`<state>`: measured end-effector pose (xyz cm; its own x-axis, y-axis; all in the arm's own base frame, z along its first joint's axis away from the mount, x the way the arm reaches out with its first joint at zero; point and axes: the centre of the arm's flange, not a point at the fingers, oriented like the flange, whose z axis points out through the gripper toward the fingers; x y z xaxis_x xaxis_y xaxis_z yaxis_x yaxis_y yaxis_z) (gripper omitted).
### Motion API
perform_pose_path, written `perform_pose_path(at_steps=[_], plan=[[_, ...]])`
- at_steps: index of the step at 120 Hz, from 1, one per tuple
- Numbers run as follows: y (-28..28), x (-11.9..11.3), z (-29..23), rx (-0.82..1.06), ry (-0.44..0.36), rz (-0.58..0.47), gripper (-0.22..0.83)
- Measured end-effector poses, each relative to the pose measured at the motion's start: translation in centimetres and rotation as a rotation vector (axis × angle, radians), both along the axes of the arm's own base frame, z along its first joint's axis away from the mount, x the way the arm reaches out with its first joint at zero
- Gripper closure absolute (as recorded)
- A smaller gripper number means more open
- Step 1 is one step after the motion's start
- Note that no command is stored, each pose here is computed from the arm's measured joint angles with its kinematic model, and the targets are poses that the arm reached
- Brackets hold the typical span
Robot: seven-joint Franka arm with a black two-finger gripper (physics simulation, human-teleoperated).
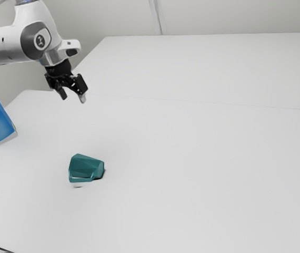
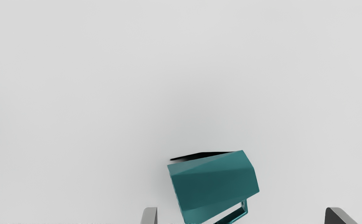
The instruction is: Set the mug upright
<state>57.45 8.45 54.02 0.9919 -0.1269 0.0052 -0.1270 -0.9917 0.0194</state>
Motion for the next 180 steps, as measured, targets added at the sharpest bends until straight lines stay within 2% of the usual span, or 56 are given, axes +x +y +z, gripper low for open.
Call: perform_pose_path(at_steps=[12, 31, 48, 75, 95, 111, 139, 180], plan=[[1.0, -1.3, 0.2, -0.006, -0.011, 0.021, 0.02], [1.8, -4.2, -0.8, -0.014, -0.074, 0.043, 0.02], [2.4, -9.1, -4.0, -0.041, -0.154, 0.063, 0.02], [6.0, -14.9, -6.7, -0.214, -0.321, 0.134, 0.02], [9.3, -17.6, -10.7, -0.375, -0.401, 0.166, 0.02], [10.1, -19.8, -14.2, -0.469, -0.453, 0.15, 0.02], [10.1, -19.9, -18.7, -0.537, -0.536, 0.055, 0.02], [9.4, -19.3, -23.3, -0.516, -0.579, -0.137, 0.03]])
